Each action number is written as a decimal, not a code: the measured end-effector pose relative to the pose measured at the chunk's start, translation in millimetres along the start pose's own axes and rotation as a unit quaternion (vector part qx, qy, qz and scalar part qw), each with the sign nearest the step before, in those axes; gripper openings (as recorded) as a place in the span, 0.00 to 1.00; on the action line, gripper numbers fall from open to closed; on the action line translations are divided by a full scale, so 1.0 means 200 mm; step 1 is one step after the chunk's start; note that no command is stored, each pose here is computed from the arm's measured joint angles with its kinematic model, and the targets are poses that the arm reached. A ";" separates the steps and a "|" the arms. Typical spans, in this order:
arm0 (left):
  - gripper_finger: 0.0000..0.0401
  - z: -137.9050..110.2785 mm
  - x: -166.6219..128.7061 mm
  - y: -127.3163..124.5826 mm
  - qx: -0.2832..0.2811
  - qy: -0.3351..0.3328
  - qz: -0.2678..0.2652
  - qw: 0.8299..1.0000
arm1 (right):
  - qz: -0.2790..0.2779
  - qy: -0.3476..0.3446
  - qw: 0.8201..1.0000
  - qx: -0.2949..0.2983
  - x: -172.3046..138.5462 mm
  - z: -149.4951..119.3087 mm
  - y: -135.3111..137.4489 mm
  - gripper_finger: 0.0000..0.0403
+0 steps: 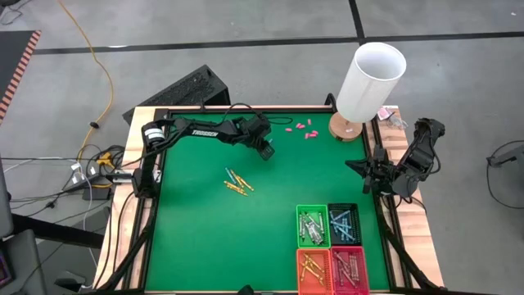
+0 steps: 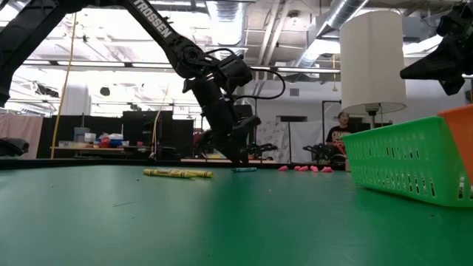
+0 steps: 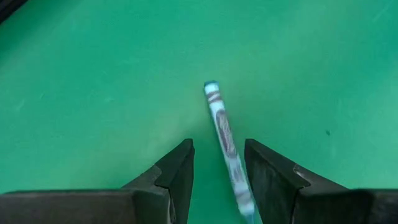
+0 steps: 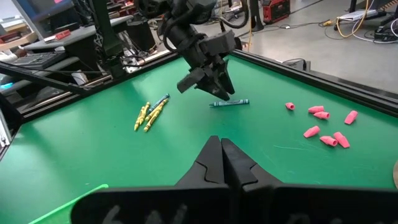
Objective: Sort crayons
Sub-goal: Put the blue crayon into the black bin
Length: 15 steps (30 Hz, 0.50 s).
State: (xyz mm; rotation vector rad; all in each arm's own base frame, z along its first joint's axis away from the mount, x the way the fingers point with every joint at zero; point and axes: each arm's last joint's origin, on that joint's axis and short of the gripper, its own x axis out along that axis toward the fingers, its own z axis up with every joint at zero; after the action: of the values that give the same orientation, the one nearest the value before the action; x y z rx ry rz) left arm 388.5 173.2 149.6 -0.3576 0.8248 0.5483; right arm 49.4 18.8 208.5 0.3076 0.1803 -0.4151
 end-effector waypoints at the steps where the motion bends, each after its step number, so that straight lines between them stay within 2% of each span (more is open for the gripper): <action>1: 0.33 0.00 0.01 0.00 0.000 -0.001 -0.001 1.000 | 0.000 0.000 1.000 0.000 0.00 0.00 0.00 0.00; 4: 0.33 -0.03 0.05 0.00 -0.001 0.012 0.003 1.000 | 0.000 0.000 1.000 0.000 0.00 0.00 0.00 0.00; 15: 0.33 0.02 0.04 -0.02 0.024 -0.001 0.010 1.000 | 0.001 0.001 1.000 -0.001 0.00 0.00 0.00 0.00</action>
State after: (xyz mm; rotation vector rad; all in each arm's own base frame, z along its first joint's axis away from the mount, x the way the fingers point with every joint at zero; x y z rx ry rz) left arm 397.8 175.9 146.5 -0.3049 0.8391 0.5467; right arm 49.4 18.9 208.6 0.3069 0.1823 -0.4129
